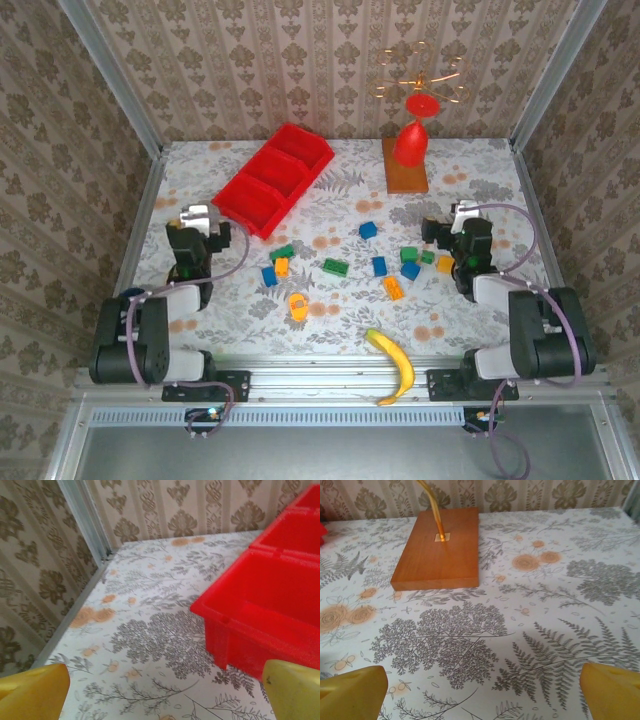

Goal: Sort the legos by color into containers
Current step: Rotate the container at the top-center of the table.

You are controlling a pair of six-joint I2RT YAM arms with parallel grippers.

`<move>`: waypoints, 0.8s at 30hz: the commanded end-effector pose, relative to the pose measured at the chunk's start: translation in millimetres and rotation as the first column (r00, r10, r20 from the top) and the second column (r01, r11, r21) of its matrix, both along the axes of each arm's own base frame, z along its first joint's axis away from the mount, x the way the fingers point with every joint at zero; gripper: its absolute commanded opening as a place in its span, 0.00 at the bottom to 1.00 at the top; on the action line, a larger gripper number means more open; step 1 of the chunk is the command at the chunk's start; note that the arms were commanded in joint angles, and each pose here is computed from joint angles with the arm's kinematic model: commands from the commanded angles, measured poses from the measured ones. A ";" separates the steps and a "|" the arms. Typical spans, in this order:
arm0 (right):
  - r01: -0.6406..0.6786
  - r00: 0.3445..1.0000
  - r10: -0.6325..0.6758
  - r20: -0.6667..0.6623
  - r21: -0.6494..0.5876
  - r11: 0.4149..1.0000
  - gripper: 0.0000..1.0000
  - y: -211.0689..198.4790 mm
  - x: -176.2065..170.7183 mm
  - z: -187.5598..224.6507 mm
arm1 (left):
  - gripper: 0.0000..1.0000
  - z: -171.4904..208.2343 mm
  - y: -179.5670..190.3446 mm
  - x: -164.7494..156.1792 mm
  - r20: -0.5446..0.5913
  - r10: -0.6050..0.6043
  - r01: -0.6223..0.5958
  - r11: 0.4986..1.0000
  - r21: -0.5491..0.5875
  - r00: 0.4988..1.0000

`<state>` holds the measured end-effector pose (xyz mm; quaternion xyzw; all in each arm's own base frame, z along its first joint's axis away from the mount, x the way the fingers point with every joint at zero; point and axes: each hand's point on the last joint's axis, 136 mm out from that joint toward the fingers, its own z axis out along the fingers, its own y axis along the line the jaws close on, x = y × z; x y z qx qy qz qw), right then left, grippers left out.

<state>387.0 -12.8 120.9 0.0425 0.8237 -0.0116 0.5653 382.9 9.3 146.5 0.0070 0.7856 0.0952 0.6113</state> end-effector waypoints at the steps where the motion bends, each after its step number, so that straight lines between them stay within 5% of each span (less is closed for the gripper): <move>1: 0.093 0.996 -0.093 0.005 -0.015 0.996 1.00 -14.5 -3.4 17.9 | 1.00 22.2 7.9 -1.5 0.000 0.082 -0.081 0.996 -0.045 0.997; 9: 0.214 0.975 -0.214 -0.058 -0.011 0.977 1.00 -32.7 -17.5 29.2 | 1.00 51.6 -24.1 19.6 -0.118 0.099 -0.127 0.958 -0.258 0.988; 24: 0.254 0.954 -0.252 -0.161 -0.008 0.967 1.00 -36.3 -22.0 38.0 | 1.00 20.5 -140.3 91.3 -0.357 0.048 -0.160 0.943 -0.290 0.933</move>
